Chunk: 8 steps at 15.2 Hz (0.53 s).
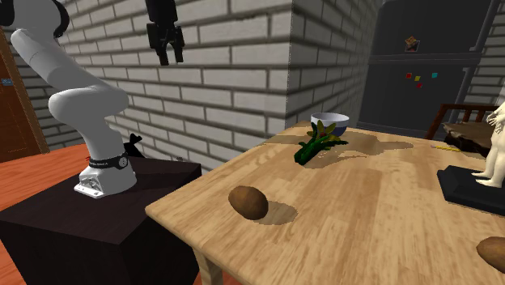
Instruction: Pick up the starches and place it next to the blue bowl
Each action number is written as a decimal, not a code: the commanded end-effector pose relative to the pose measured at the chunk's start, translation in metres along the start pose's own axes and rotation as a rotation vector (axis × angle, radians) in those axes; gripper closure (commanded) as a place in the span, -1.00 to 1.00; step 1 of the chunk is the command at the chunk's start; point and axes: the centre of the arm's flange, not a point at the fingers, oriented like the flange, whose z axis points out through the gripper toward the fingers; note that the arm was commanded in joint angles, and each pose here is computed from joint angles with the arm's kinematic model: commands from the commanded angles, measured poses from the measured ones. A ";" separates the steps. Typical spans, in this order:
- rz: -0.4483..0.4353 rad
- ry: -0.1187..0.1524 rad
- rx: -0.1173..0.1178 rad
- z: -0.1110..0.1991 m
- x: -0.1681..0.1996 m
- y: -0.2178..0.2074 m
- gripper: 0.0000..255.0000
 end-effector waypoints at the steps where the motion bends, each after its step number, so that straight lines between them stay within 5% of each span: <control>1: 0.000 0.000 0.000 0.000 0.000 0.000 -1.00; 8: 0.043 0.022 -0.048 0.054 0.053 0.043 -1.00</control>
